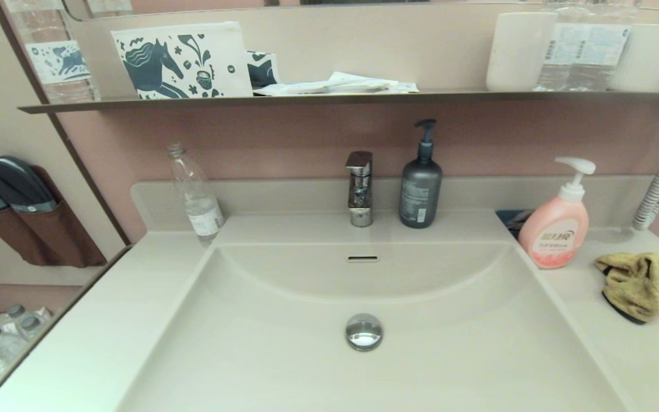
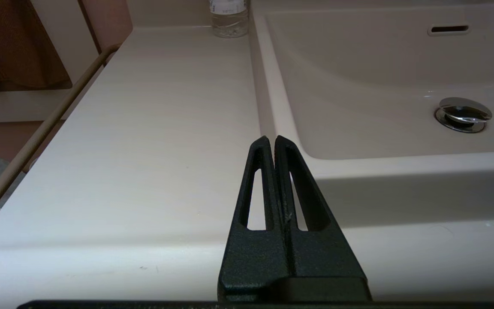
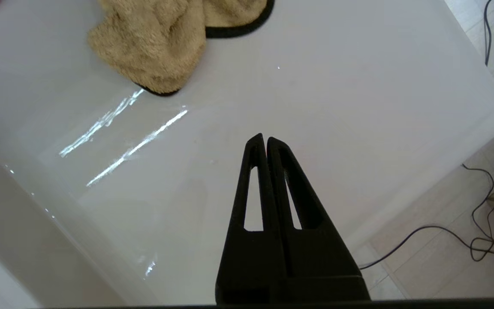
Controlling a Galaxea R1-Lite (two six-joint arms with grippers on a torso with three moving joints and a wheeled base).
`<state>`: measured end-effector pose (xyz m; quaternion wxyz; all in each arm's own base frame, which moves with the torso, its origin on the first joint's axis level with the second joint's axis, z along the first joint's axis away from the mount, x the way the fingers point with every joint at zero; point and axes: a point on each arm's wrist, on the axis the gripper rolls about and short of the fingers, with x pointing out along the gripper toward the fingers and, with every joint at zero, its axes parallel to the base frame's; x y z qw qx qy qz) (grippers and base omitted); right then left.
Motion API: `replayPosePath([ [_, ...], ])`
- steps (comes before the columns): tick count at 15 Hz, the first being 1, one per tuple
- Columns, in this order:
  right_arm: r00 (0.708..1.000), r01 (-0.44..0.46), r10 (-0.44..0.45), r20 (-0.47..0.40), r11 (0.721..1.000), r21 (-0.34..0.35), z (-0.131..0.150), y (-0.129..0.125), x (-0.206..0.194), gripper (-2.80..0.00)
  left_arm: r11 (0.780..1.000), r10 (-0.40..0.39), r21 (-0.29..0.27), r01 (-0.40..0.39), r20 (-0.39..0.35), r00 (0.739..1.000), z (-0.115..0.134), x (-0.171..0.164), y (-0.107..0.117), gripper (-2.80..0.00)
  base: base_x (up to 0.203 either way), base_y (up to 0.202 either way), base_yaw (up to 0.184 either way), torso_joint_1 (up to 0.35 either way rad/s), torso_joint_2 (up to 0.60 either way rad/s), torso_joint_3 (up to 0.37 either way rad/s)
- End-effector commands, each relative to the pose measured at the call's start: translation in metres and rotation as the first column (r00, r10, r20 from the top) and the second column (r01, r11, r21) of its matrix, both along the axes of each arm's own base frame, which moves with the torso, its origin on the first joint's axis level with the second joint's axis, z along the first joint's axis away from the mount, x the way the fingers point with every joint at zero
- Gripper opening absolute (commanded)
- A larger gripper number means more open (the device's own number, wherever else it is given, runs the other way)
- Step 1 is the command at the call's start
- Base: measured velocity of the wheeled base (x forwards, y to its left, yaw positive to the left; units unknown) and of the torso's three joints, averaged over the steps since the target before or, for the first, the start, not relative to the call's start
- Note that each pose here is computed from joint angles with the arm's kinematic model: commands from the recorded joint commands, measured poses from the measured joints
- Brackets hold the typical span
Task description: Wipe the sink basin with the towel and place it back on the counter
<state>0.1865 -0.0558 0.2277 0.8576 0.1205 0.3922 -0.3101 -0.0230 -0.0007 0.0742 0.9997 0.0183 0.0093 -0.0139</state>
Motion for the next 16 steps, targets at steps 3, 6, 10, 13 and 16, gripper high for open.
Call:
replayPosePath([
  [3, 0.996, -0.085, 0.085, 0.024, 0.996, -0.025, 0.004, 0.012, -0.034, -2.8, 1.0, 0.0, 0.0, 0.0, -0.001, 1.0, 0.0, 0.0, 0.0, -2.8, 0.0, 0.0, 0.0, 0.0, 0.0, 0.0],
  [6, 0.984, -0.174, 0.175, 0.032, 0.984, -0.044, -0.001, 0.021, -0.062, -2.8, 1.0, 0.0, 0.0, 0.0, -0.001, 1.0, 0.0, 0.0, 0.0, -2.8, 0.0, 0.0, 0.0, 0.0, 0.0, 0.0],
  [10, 0.958, -0.263, 0.264, 0.115, 0.965, -0.016, 0.001, 0.034, -0.102, -2.8, 1.0, 0.0, 0.0, 0.0, -0.001, 1.0, 0.0, 0.0, 0.0, -2.8, 0.0, 0.0, 0.0, 0.0, 0.0, 0.0],
  [13, 0.92, -0.353, 0.35, 0.176, 0.936, -0.016, 0.003, 0.047, -0.148, -2.8, 1.0, 0.0, 0.0, 0.0, -0.001, 1.0, 0.0, 0.0, 0.0, -2.8, 0.0, 0.0, 0.0, 0.0, 0.0, 0.0],
  [16, 0.858, -0.495, 0.488, 0.161, 0.869, 0.007, -0.011, 0.059, -0.193, -2.8, 1.0, 0.0, 0.0, 0.0, -0.001, 1.0, 0.0, 0.0, 0.0, -2.8, 0.0, 0.0, 0.0, 0.0, 0.0, 0.0],
])
